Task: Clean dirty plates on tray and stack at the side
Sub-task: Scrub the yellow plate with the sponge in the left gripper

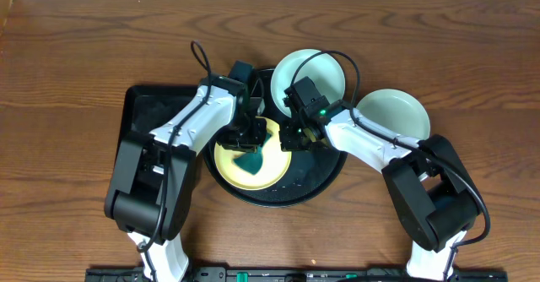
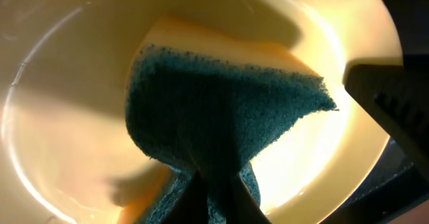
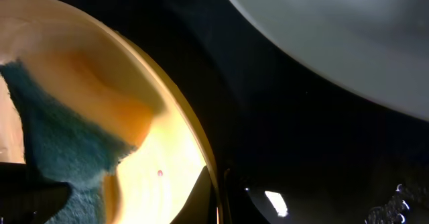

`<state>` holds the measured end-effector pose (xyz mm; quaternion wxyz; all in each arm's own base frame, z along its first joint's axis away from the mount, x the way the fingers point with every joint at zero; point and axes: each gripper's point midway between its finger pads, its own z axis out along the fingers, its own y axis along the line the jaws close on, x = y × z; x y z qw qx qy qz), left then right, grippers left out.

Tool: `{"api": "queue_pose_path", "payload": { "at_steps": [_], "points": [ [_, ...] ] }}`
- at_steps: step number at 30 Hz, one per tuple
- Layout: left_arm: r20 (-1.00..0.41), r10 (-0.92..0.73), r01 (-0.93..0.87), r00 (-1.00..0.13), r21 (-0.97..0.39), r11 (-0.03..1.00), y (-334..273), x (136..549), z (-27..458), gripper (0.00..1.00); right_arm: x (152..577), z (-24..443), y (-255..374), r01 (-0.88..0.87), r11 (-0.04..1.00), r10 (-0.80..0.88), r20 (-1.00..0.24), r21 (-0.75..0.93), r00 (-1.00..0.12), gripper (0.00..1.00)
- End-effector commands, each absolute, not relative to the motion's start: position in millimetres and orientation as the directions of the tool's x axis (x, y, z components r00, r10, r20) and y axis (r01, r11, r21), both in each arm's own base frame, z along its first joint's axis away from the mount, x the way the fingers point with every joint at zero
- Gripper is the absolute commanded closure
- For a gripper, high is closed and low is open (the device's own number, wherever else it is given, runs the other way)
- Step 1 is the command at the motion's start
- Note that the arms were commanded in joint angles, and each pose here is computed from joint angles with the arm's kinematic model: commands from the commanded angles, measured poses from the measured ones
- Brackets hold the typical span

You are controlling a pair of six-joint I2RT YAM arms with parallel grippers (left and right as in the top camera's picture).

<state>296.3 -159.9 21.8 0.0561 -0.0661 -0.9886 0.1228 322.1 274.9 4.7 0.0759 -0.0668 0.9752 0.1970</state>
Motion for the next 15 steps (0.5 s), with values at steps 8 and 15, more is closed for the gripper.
{"api": "queue_pose_path", "payload": {
  "at_steps": [8, 15],
  "points": [
    [0.046, -0.498, -0.481, -0.866, 0.197, 0.854, -90, 287, 11, 0.92, 327, 7, 279, -0.164, 0.911, -0.098, -0.185, 0.379, -0.978, 0.99],
    [0.214, -0.349, -0.367, -0.913, -0.053, 0.929, -140, 283, 11, 0.93, 328, 7, 278, -0.163, 0.911, -0.098, -0.185, 0.38, -0.978, 0.99]
  ]
}}
